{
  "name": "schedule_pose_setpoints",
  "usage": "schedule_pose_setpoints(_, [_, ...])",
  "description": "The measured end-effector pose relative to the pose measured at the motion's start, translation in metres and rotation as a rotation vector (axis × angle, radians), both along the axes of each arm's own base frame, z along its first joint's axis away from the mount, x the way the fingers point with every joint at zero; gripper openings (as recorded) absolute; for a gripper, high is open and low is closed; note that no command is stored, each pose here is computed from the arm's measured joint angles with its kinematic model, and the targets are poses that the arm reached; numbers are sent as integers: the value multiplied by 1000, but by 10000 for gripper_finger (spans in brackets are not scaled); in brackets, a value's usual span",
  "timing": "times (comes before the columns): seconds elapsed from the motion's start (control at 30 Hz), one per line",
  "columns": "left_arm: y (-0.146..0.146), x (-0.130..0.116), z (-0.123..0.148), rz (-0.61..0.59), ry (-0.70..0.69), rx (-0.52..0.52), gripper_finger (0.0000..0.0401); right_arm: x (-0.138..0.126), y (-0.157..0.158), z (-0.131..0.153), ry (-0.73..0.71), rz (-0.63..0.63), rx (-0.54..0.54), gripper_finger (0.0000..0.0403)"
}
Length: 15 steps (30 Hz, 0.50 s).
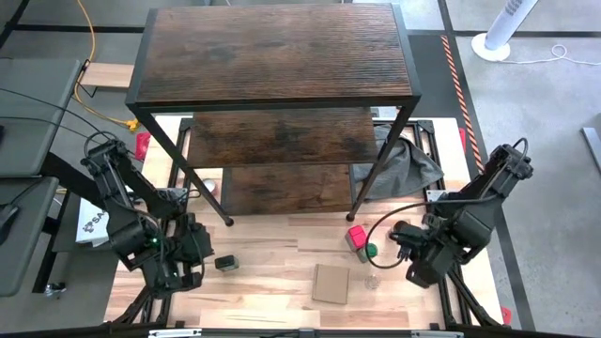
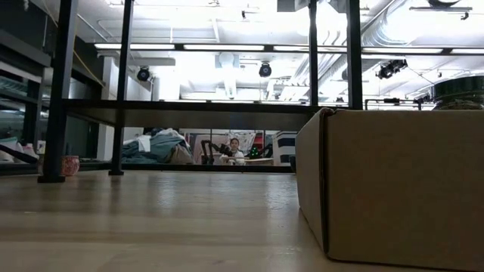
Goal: Shelf spices
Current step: Put the black seasoning bottle on the shelf
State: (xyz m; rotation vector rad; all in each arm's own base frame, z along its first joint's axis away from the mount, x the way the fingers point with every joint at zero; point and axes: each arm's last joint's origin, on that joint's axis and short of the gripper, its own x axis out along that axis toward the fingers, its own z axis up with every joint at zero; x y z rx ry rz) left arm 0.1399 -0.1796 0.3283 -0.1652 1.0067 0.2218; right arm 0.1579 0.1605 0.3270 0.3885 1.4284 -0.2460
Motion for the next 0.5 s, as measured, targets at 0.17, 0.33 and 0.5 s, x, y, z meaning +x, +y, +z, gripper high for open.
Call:
schedule_pose_setpoints(0.17, [6, 7, 0, 122, -11, -49, 108, -4, -9, -9, 77, 67, -95, 141])
schedule_pose_setpoints(0.33, [12, 12, -1, 164, 11, -59, 194, -7, -14, -20, 110, 95, -182, 256])
schedule_pose_setpoints(0.5, [16, 17, -1, 204, 41, -90, 264, -6, -22, -36, 139, 6, -244, 323])
